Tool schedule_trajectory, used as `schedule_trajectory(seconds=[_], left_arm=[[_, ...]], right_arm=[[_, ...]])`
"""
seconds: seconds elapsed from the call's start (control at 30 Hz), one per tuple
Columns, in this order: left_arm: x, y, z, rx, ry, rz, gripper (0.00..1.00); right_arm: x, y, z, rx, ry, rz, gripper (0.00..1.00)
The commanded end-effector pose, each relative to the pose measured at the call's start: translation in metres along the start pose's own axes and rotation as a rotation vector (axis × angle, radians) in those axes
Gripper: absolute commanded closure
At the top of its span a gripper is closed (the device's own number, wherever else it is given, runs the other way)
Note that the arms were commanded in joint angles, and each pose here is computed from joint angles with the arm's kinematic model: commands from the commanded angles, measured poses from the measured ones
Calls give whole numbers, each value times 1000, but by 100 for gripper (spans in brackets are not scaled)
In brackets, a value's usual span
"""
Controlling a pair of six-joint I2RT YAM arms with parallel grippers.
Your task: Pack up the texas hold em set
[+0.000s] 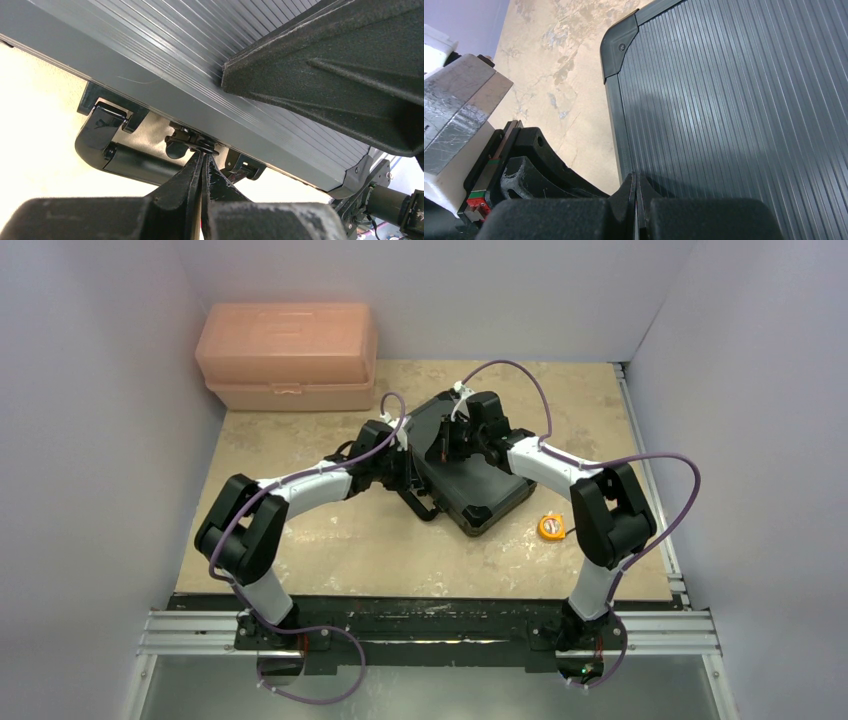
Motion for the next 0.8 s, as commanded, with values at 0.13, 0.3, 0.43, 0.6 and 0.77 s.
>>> schedule_trajectory(seconds=[0.13,0.3,0.43,0.6,0.77], left_arm=[[34,-17,4,-44,-117,-34,100],[40,-19,2,-40,-123,-44,100],[46,-22,3,-44,-133,-50,100],[55,-26,4,-53,-150,-59,100],[53,-25,7,-40,-128,-56,100]], right_arm=[[-26,-25,-7,-109,98,-29,100],[-26,-25,-7,-108,99,-29,100],[-27,-25,-7,-108,102,-30,100],[-27,-25,-7,-107,104,-31,100],[-27,-25,-7,-105,103,-30,100]])
Point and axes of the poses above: each gripper's point midway between its finger pads, its own z axis back along the fingers, its own y axis along the line the jaws close on, x = y × z, the point moved 8 cm from there along z, back along the fingers, and after that the axes turned 6 degrees about -z, right-handed, at the moved point
